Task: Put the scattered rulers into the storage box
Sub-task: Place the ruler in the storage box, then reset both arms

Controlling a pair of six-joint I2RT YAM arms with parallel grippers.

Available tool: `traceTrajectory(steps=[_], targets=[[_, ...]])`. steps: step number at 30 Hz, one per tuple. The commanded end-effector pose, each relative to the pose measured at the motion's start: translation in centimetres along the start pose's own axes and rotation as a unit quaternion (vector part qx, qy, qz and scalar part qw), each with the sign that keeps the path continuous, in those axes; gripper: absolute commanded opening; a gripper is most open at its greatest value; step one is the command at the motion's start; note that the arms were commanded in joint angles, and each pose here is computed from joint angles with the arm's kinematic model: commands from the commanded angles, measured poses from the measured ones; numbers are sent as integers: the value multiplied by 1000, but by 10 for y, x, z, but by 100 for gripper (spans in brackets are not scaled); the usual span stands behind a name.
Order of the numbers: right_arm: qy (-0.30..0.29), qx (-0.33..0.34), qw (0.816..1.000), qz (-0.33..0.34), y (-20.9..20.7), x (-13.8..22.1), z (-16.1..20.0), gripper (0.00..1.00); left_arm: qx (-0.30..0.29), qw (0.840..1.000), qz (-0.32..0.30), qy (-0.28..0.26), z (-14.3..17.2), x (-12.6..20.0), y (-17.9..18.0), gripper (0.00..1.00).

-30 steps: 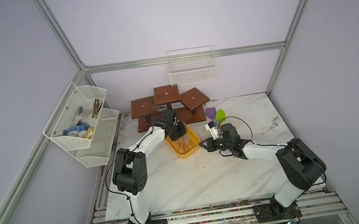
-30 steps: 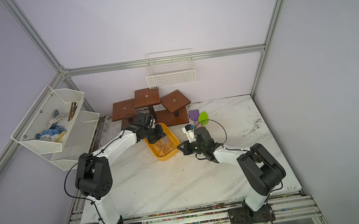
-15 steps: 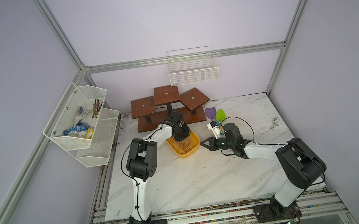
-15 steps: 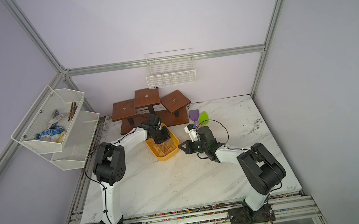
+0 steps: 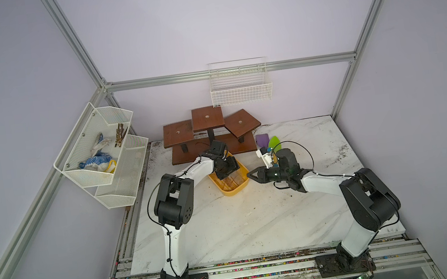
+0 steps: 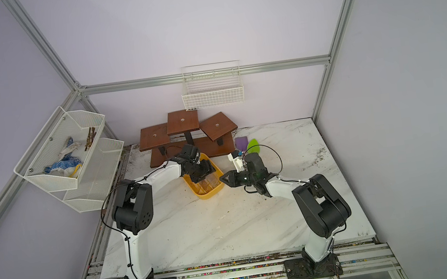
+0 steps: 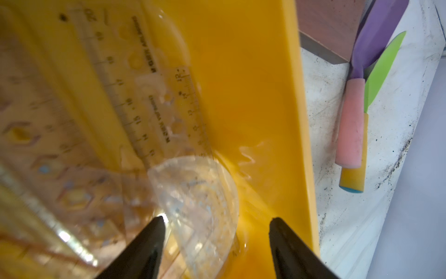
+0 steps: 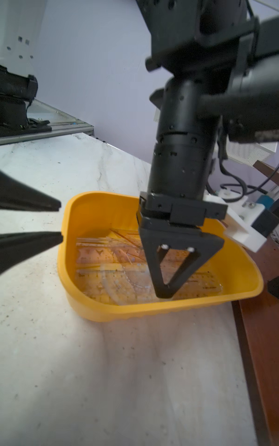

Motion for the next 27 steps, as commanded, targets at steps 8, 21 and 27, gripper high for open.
traceTrajectory(steps=[8, 21, 27], targets=[[-132, 90, 973, 164, -7, 69, -38, 64, -154, 962, -134, -182, -9, 149, 28, 100], [-489, 231, 760, 360, -81, 239, -18, 100, -249, 872, -224, -358, 18, 186, 149, 99], [-529, 218, 728, 377, -118, 251, -35, 99, -243, 863, -247, -369, 20, 155, 178, 100]])
Point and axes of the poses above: each gripper's point midway between its finger pads, its own x axis back along the fingers, its own y axis along the line the jaws close on, z = x × y, the point moved 1 cm from there along x, back along the fingers, and after that the axes turned 14 degrees about -x, right-handed, at the moved point
